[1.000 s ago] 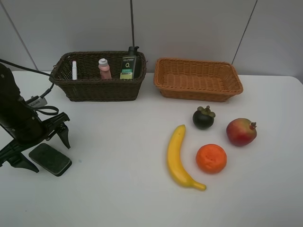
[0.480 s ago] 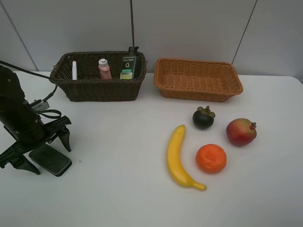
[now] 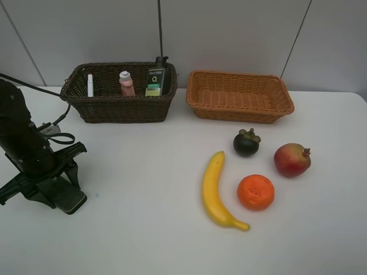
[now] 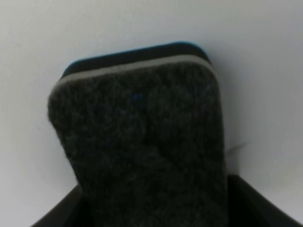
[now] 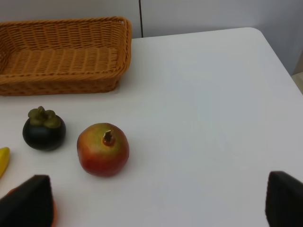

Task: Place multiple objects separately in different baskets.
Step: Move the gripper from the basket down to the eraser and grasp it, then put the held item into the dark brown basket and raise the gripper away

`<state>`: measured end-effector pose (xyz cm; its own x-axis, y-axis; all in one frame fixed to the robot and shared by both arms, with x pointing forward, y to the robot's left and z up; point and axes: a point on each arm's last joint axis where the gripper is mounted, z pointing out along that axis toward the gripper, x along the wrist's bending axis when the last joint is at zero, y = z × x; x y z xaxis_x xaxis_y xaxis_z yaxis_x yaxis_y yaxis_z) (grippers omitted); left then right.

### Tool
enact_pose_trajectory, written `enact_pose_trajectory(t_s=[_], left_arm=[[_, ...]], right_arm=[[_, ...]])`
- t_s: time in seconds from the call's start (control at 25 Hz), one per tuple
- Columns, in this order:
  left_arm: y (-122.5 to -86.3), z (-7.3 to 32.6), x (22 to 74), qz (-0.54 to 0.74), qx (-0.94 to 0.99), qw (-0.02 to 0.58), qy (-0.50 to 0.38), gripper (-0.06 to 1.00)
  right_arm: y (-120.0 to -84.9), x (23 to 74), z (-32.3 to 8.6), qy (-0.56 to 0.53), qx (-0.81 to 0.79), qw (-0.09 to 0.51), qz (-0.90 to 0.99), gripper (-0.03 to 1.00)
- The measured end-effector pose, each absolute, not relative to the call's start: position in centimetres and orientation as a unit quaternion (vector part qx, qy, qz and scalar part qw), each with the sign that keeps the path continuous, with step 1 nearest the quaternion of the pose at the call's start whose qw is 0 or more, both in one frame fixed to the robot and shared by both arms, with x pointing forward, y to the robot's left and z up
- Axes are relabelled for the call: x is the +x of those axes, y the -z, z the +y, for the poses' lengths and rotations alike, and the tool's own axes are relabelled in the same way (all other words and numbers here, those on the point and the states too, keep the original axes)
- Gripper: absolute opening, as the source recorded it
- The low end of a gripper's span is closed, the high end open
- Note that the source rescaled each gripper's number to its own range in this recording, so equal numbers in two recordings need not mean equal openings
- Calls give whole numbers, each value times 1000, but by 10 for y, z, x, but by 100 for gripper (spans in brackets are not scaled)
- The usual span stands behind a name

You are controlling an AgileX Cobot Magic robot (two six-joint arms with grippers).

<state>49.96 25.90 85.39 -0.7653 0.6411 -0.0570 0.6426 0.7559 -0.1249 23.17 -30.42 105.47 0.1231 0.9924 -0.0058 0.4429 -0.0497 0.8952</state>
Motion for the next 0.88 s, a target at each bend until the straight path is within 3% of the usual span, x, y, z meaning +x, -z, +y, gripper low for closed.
enact_pose_trajectory(t_s=[0.2, 0.36, 0.68, 0.88], left_arm=[[-858, 258, 500, 936, 345, 16, 71, 56], [-874, 255, 505, 929, 358, 66, 70, 56], [-992, 247, 558, 864, 414, 287, 10, 56], [-1057, 246, 602, 800, 430, 413, -74, 56]], right_arm=[[-1055, 232, -304, -347, 636, 396, 564, 99], [-1055, 232, -304, -347, 636, 396, 564, 99], [-1055, 232, -304, -347, 636, 396, 564, 99], [-1055, 232, -304, -347, 636, 396, 564, 99]])
